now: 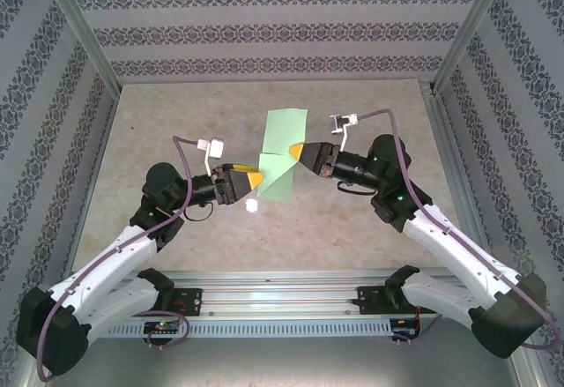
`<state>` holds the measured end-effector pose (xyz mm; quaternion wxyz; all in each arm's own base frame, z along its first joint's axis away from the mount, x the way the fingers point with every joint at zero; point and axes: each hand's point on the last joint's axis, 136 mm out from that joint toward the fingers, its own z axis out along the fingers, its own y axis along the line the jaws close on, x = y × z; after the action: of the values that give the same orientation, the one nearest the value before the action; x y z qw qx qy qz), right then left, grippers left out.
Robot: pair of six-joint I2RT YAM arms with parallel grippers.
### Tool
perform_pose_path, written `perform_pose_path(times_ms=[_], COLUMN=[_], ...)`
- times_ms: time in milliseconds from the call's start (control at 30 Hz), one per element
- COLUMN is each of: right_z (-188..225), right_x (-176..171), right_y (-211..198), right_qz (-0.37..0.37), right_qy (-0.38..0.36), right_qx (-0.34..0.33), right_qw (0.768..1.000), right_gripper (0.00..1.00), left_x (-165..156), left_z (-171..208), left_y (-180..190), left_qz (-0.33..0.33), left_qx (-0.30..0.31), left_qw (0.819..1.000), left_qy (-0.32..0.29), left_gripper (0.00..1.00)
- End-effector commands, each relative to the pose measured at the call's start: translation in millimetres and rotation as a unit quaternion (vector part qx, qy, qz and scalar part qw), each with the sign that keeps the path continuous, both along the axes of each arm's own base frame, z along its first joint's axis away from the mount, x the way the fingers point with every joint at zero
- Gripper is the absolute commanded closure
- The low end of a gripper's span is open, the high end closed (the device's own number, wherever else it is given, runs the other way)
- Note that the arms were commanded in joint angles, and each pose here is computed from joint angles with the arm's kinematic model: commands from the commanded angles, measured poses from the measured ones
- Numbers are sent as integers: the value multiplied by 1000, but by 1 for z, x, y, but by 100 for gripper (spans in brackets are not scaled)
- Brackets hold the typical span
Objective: Fold a paper plane with a square sheet of paper (fold left side to right side)
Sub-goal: Turn over the paper at the center of the table.
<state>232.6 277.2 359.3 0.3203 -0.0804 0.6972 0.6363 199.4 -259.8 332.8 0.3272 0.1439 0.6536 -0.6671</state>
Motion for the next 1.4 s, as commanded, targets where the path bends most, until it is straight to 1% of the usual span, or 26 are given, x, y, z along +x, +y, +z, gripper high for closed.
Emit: perform_pose_path(times_ms=[0,33,133,233,300,400,467,500,533,567,600,633,667,700,767,800,867,933,1000,1067,1100,1133,1167,1233,1333,1367], right_z=[15,14,15,12,12,9,4,-1,-7,-16,-27,-42,-55,-69,-93,-102,-115,-125,-130,-132,-132,-132,-131,-131,-134,-136], right_x=[0,1,0,1,1,1,2,4,6,9,13,15,14,12,3,-4,-16,-28,-37,-45,-47,-48,-48,-46,-43,-43], right_y=[6,6,9,7,5,1,-8,-15,-26,-39,-57,-78,-98,-122,-167,-187,-217,-243,-261,-275,-279,-282,-281,-277,-272,-270], right_qz=[4,3,10,4,0,-8,-25,-40,-62,-89,-128,-170,-206,-245,-308,-334,-368,-400,-419,-434,-438,-442,-442,-438,-428,-423], right_qy=[-17,-17,-15,-16,-19,-20,-17,-16,-12,-3,9,21,34,50,79,88,102,116,120,123,124,124,123,120,124,127], right_qx=[13,15,17,10,6,-3,-19,-33,-52,-79,-115,-160,-202,-252,-336,-369,-418,-454,-481,-500,-505,-505,-501,-493,-488,-489], right_qw=[1000,1000,1000,1000,1000,1000,999,999,997,993,985,972,957,935,886,863,824,788,761,739,734,731,734,742,750,752], right_gripper=[100,100,100,99,96,89,81,74,70,67,63,60,59,59,56,54,53,51,49,46,44,43,40,38,37,37], left_x=[-15,-16,-15,-13,-10,-4,4,10,16,20,24,28,30,33,37,39,43,47,50,51,51,51,51,50,47,46], left_z=[34,35,33,31,27,16,0,-12,-27,-40,-55,-69,-81,-95,-118,-127,-140,-148,-151,-159,-162,-168,-175,-190,-214,-221], left_y=[-4,-4,-5,-5,-6,-7,-7,-5,-2,1,5,10,13,19,29,36,49,60,65,65,62,58,52,37,12,3], left_qz=[-26,-27,-24,-20,-17,-7,11,28,45,59,74,87,96,110,135,155,184,208,223,229,231,228,224,210,181,173], left_qx=[-26,-23,-8,-1,6,28,66,99,137,171,212,250,285,328,414,463,550,635,701,760,776,795,810,829,849,853], left_qw=[998,998,998,999,999,999,998,995,990,983,974,964,954,938,900,873,815,744,678,608,587,561,542,518,495,490], left_qy=[-55,-56,-55,-50,-44,-31,-17,-10,-4,2,6,10,13,17,16,12,3,-5,-15,-20,-23,-27,-31,-35,-41,-45], left_gripper=[26,36,60,77,86,94,97,99,100,100,100,100,100,100,100,100,100,100,100,100,100,100,100,100,100,100])
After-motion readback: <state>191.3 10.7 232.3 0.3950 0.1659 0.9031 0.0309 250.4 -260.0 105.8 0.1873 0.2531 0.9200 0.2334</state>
